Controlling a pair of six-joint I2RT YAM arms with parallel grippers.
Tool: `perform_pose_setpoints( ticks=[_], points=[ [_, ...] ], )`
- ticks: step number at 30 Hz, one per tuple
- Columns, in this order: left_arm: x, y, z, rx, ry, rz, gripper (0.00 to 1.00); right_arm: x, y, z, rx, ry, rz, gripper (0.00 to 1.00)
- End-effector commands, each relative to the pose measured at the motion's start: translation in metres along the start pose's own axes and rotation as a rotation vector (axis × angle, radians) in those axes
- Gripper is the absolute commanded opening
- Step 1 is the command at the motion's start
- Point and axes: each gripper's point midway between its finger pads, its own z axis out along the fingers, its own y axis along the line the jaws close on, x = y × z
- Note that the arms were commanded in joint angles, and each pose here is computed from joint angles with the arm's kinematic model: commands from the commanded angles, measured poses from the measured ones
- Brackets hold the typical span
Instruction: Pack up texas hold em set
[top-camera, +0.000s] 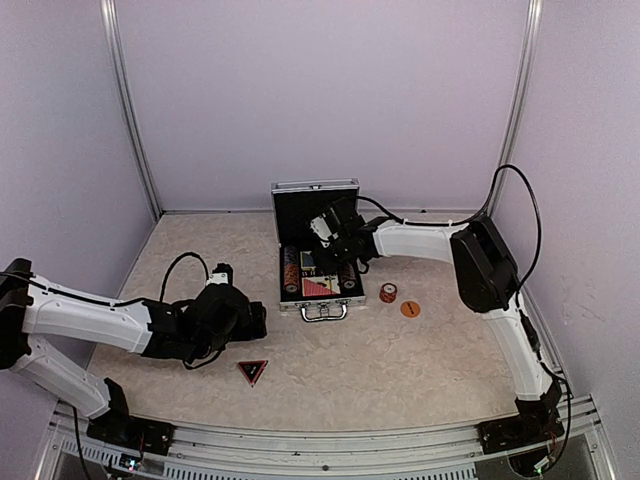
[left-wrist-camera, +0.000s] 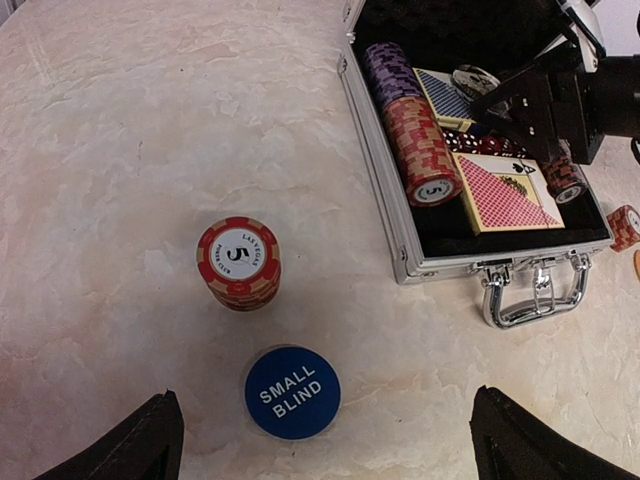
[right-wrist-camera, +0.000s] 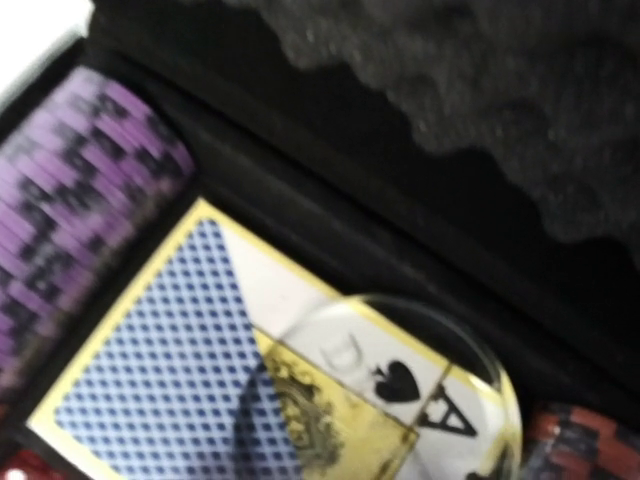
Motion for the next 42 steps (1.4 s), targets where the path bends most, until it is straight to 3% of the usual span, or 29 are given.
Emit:
perform_pose_setpoints(
  ticks=[1,16,21,32,42],
  points=[
    [0.000,0.005,-0.001,-0.003,-0.006,-0.018,0.99,0.028,-0.002,0.011,0.046,0.082,0.000,0.59],
    [0.000,0.009,-0.006,0.007,-0.009,-0.042,0.99,0.031,-0.032,0.021,0.131,0.113,0.069,0.48],
    [0.000,0.007,-0.006,0.013,-0.009,-0.044,0.99,0.029,-0.031,0.023,0.113,0.106,0.061,0.48],
    [0.002,0.010,-0.013,0.008,0.013,-0.038,0.99,0.012,0.000,-0.029,-0.003,-0.002,0.010,0.73],
    [0.025,0.007,-0.043,0.038,0.133,-0.020,0.99,0.020,0.049,-0.074,-0.071,-0.071,-0.101,0.82]
  ],
)
